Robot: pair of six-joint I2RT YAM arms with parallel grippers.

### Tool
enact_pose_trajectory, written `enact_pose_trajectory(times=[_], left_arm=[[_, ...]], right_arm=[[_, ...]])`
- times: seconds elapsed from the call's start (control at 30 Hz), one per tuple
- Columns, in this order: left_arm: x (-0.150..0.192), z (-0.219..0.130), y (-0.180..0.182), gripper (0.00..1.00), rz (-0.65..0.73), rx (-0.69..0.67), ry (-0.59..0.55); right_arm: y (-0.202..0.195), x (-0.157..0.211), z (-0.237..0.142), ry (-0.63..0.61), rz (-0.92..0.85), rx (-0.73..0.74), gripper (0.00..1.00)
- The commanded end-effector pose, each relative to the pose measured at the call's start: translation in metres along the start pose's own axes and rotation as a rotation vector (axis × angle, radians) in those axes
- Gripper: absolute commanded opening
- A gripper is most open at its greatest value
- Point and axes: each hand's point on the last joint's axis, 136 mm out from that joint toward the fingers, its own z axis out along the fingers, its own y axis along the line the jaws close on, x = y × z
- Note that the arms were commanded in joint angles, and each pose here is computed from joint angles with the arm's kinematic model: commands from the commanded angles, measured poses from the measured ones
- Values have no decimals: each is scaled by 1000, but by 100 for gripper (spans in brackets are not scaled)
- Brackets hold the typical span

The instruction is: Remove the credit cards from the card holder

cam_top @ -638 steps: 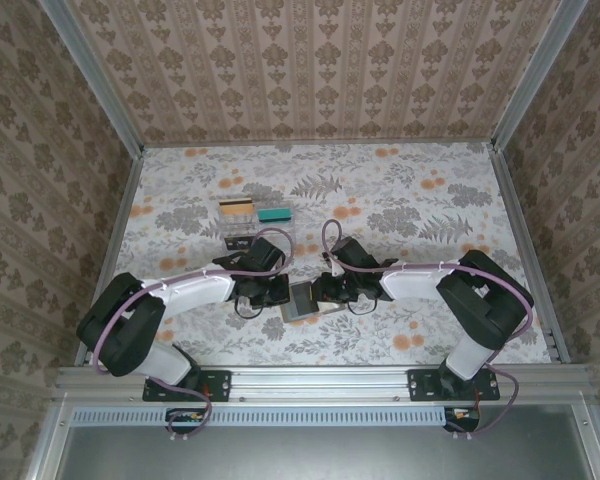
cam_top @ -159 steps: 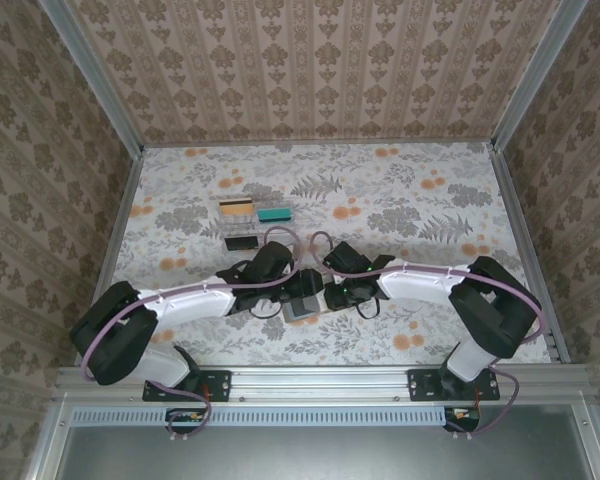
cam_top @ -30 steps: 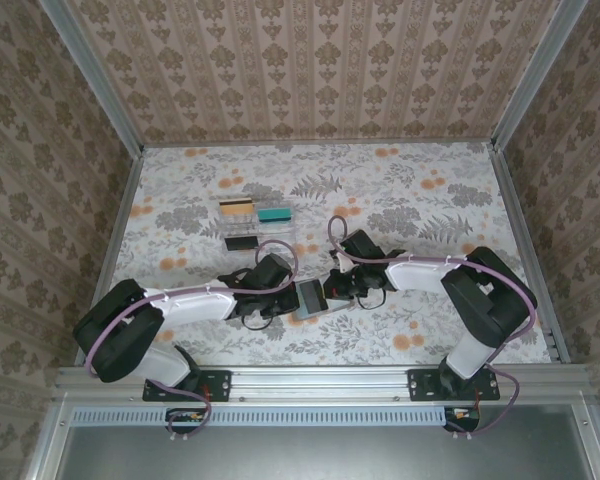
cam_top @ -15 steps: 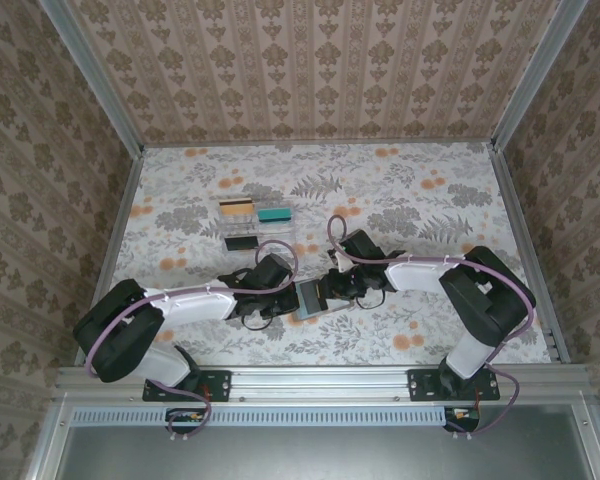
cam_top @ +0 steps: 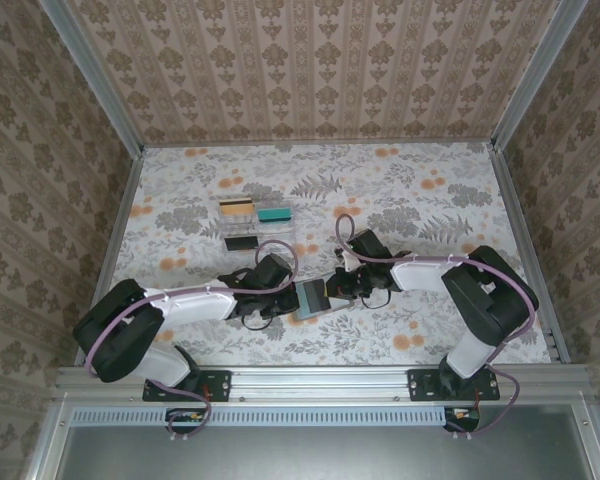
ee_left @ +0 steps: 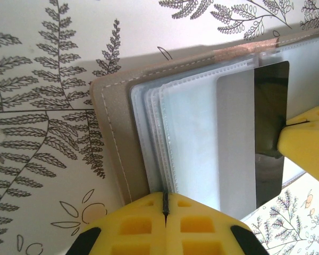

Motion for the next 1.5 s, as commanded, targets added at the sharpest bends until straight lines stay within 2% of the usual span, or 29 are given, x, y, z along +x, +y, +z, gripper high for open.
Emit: enact_pose_trajectory(times=[0.0, 0.1, 0.43, 0.47, 0.6, 0.77, 0.9, 1.07, 1.27, 1.47], left_arm=[[12, 3, 14, 0, 5, -70, 47], [11, 3, 14, 0, 8, -69, 46], [-1, -11, -2, 2, 21, -31, 9], [-5, -15, -6, 8, 22, -18, -6], [-21, -35, -25, 42, 10, 55, -79], [-43, -57, -49, 52, -46, 209, -173], [-59, -73, -70, 52, -101, 383, -230], [-69, -86, -95, 50, -88, 509, -244], [-72, -88, -116, 46, -58, 589, -222], [-72, -88, -120, 40, -49, 606, -216]], right_arm=[[-14, 8, -8, 12, 4, 34, 4], [-17, 8, -16, 1, 6, 32, 0], [-3, 2, -49, -70, -16, 10, 0], [-1, 0, -52, -79, -18, 7, 0], [2, -2, -60, -91, -10, 3, 0], [24, -14, -84, -168, -16, -74, 0], [49, -28, -104, -227, -7, -197, 0], [79, -40, -120, -263, 0, -353, 0], [97, -45, -124, -247, 5, -467, 0], [96, -43, -120, -231, 7, -480, 0]])
